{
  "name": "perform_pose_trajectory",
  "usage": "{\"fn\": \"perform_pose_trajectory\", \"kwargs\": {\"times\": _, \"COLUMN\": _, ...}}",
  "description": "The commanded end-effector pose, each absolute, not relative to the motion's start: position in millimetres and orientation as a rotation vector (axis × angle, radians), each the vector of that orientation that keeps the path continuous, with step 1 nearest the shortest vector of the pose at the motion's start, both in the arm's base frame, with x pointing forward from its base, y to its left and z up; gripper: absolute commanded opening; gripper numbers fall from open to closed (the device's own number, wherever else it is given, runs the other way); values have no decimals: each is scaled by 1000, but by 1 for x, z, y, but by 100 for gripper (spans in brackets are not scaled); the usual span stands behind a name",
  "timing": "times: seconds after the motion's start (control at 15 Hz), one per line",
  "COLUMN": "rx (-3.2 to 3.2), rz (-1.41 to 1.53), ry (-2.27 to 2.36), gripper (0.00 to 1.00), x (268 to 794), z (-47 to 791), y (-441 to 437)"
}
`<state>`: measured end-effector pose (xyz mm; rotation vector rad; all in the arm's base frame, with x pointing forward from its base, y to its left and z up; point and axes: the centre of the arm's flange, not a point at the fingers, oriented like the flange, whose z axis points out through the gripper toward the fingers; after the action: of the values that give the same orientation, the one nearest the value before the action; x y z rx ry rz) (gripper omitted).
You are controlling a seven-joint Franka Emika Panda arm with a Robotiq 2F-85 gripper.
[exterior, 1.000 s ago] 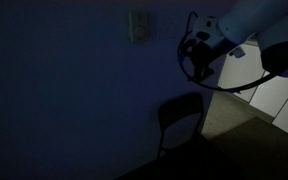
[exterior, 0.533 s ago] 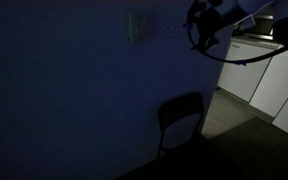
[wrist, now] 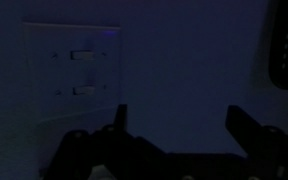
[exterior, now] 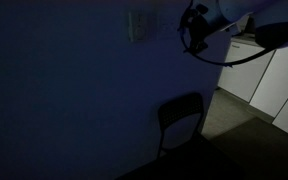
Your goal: Flip the switch on the left
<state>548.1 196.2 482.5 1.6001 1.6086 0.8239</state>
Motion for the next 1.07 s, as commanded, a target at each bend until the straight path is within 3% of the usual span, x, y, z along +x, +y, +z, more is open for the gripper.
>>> {"fn": "perform_pose_trajectory", "kwargs": {"times": 0.0, "rx": 1597, "rz": 853, "ry": 1621, "gripper": 100, "x": 582, "z": 474, "y": 197}}
{"fn": "perform_pose_trajectory", "kwargs": {"times": 1.0, "rx": 1610, "rz": 874, "ry": 1616, "gripper": 100, "x": 631, "z": 468, "y": 205}}
